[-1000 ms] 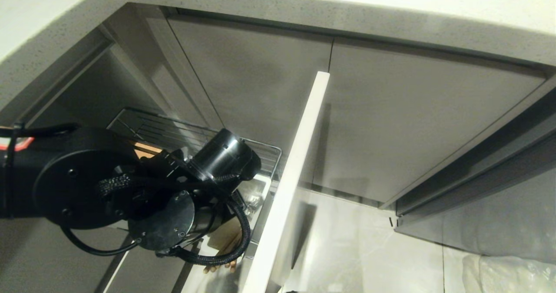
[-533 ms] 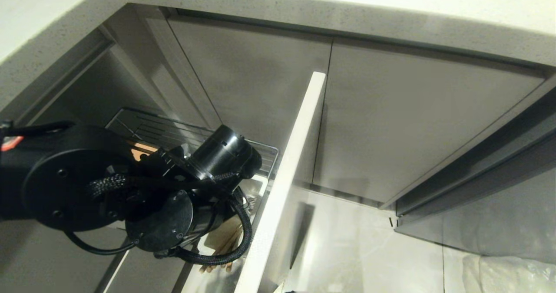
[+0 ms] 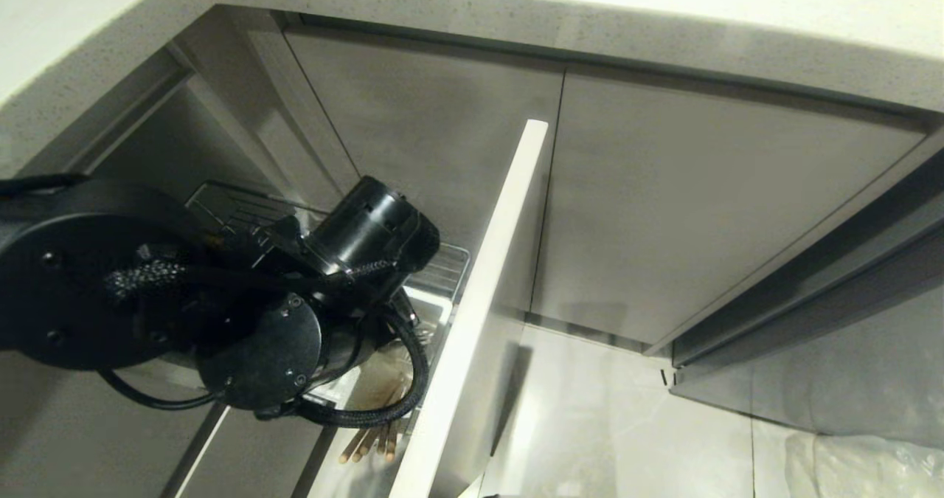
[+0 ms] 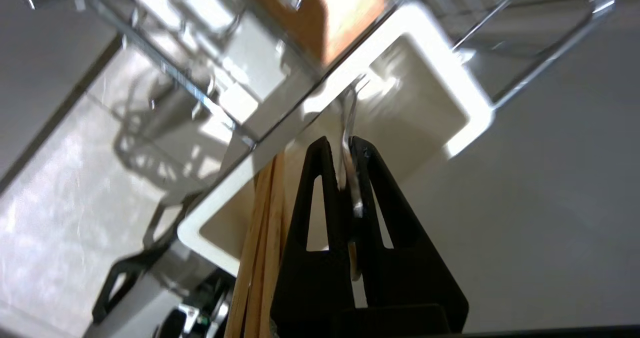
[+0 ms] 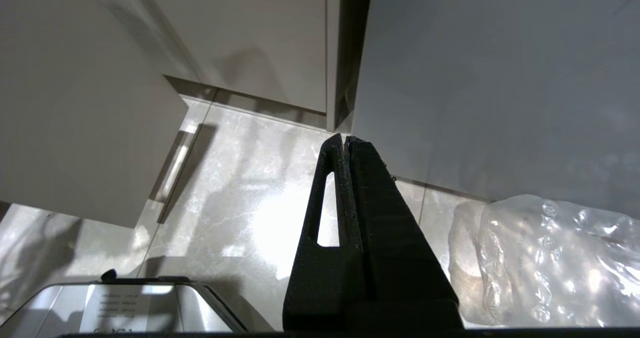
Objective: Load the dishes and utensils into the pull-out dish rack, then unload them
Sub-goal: Take the spoon out of the cupboard
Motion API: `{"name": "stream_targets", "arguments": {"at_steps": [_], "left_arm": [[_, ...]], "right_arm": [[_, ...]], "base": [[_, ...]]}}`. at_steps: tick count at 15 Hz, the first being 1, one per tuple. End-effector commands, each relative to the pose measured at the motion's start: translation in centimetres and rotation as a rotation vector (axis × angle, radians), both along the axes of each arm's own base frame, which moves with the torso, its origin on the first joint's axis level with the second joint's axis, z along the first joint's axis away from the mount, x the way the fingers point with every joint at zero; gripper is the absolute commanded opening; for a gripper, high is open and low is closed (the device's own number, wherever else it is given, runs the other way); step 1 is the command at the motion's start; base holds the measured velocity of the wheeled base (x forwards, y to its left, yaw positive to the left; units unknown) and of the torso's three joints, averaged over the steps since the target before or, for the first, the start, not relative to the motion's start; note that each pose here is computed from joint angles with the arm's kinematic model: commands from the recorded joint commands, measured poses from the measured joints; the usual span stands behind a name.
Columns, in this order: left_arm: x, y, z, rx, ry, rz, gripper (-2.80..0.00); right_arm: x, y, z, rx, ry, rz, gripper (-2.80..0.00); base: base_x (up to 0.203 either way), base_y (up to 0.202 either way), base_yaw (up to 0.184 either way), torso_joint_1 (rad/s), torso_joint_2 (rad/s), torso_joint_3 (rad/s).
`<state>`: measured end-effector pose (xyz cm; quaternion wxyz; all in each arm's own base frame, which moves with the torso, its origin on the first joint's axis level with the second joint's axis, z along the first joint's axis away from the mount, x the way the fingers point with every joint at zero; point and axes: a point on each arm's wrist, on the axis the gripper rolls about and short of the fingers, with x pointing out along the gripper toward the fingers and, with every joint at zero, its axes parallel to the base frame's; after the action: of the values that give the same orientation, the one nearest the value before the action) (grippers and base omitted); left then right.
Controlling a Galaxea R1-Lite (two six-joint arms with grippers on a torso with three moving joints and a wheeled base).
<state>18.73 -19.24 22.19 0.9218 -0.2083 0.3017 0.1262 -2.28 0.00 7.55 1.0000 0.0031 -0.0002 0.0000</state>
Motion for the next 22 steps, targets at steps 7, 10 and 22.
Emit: {"name": "stream_targets", "arguments": {"at_steps": [7,10,22], "left_arm": [[-0.8,0.5,3.3,-0.037,-0.099,-0.018,-2.8],[-1.2,0.7,4.2,-0.041,-0.121,-0.031,-2.8],[-2.7,1.9,5.8,0.063,-0.127,-0.065,-2.8]], "right_arm": [[0.0,0.0,0.0,0.0,0.0,0.0,-2.8],[0.0,0.0,0.0,0.0,0.0,0.0,-2.8],[0.0,0.0,0.0,0.0,0.0,0.0,-2.8]], "base": [[0.0,0.0,0.0,0.0,0.0,0.0],[0.0,0.0,0.0,0.0,0.0,0.0],[0.0,0.0,0.0,0.0,0.0,0.0]]}}
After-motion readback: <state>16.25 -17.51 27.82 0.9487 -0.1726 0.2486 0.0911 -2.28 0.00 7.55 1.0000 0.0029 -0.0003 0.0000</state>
